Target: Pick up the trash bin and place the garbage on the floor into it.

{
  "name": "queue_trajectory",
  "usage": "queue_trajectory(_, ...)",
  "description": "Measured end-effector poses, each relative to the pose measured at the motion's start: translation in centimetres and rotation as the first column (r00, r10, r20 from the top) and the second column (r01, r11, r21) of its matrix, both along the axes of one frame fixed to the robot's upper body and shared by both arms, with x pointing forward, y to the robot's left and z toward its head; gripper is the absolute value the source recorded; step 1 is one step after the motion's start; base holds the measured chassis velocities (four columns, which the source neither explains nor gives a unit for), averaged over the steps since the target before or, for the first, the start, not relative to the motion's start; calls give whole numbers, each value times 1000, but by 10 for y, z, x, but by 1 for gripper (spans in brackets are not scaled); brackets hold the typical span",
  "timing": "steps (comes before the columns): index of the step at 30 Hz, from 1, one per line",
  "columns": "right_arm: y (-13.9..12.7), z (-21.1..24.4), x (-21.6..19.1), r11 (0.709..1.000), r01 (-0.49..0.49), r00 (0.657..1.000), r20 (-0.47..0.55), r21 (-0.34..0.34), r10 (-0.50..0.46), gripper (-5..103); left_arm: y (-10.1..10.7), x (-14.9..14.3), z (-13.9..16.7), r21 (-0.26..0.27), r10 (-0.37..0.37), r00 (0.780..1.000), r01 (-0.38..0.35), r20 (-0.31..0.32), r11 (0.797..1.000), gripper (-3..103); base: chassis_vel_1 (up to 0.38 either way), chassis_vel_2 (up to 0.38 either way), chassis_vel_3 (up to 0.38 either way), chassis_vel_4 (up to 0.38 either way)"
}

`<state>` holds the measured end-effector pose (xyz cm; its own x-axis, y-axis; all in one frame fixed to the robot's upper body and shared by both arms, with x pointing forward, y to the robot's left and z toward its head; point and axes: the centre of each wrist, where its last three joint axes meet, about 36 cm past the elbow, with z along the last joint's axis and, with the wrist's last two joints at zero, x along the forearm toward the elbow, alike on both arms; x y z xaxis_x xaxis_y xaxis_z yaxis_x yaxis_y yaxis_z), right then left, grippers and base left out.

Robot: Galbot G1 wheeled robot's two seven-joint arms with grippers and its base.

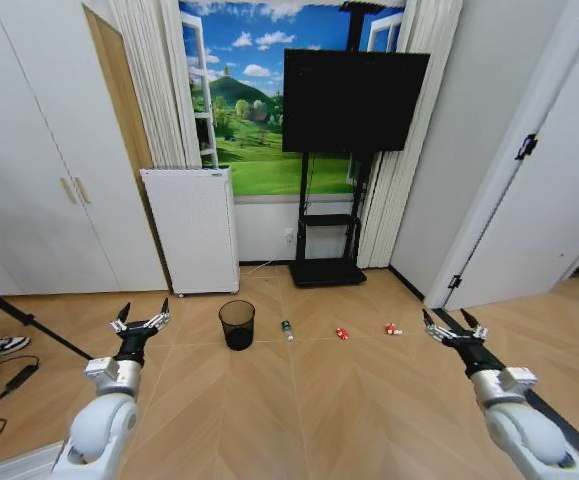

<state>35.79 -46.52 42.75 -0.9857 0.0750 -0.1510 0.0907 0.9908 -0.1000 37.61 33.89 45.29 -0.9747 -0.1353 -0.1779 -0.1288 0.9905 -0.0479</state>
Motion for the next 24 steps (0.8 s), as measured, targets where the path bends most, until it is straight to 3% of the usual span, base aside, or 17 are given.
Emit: queue_trajectory(24,4,-1,-7,999,-24,1000,16,22,24,100,2,-12,2,3,7,1000,-7,-2,1000,100,0,0,0,0)
